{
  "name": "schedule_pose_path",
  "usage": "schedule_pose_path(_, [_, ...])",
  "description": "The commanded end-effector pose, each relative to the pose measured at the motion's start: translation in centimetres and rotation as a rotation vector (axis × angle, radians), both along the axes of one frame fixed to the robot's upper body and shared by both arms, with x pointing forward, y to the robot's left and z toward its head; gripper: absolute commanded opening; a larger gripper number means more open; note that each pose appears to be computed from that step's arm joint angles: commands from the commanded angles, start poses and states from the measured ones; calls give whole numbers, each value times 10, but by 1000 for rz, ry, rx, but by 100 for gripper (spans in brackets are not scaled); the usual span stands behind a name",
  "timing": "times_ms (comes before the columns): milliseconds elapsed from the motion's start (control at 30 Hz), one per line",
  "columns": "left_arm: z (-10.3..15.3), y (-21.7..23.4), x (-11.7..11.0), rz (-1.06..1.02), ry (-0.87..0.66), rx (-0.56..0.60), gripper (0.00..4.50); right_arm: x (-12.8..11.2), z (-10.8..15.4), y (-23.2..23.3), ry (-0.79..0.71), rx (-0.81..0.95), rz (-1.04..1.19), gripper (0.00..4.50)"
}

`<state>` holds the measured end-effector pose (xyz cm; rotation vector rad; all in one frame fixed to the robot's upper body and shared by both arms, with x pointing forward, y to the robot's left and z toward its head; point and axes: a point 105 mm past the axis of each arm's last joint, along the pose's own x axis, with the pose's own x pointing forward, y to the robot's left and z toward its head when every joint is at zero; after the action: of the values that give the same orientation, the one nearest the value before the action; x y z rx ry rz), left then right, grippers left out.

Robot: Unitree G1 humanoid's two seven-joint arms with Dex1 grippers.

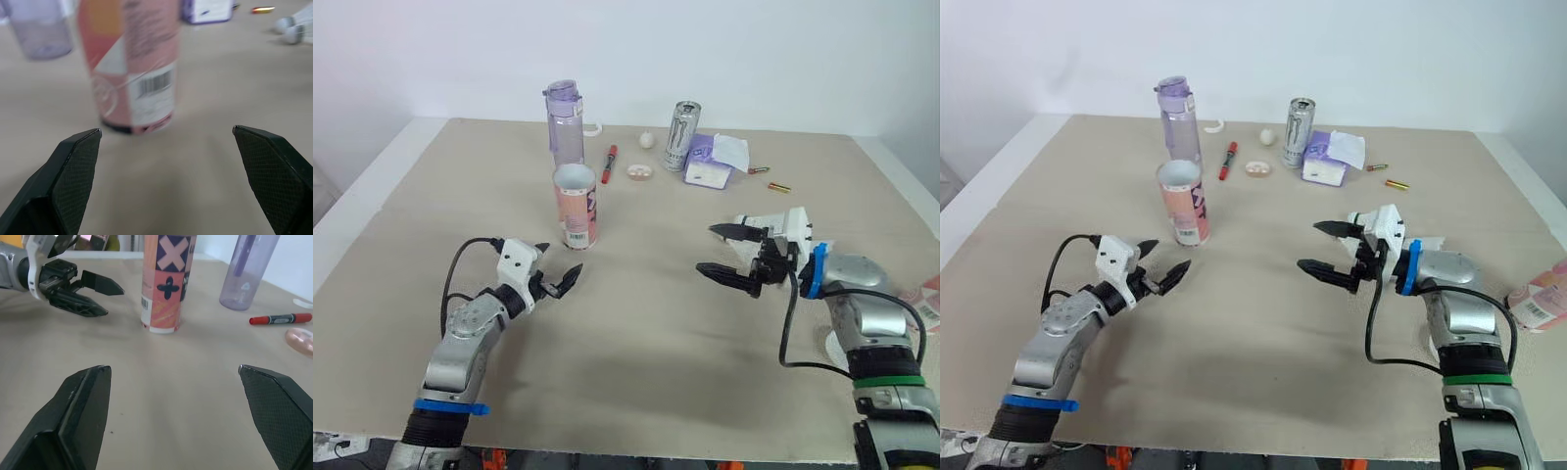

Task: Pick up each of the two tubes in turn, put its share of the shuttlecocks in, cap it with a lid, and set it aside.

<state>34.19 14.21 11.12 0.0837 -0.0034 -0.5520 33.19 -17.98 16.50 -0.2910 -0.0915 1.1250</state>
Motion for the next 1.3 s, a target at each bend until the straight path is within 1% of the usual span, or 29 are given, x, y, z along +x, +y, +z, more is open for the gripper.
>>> schedule_pose_path(33, [16,9,14,39,-25,-42,450,4,9,2,-51,4,4,446])
schedule_pose_path(167, [14,6,21,0,-8,-27,450,7,11,4,-45,46,1,446])
schedule_pose_path(300, [11,3,27,-48,8,-2,450,4,7,10,-52,19,22,446])
schedule_pose_path(467, [9,3,37,-82,15,44,450,5,8,13,-58,24,21,446])
schedule_pose_path(867, [13,-4,69,-120,8,96,450,6,9,11,-71,21,-5,446])
schedule_pose_path(1300, [25,-14,92,-186,-9,103,450,2,12,8,-82,16,-33,446])
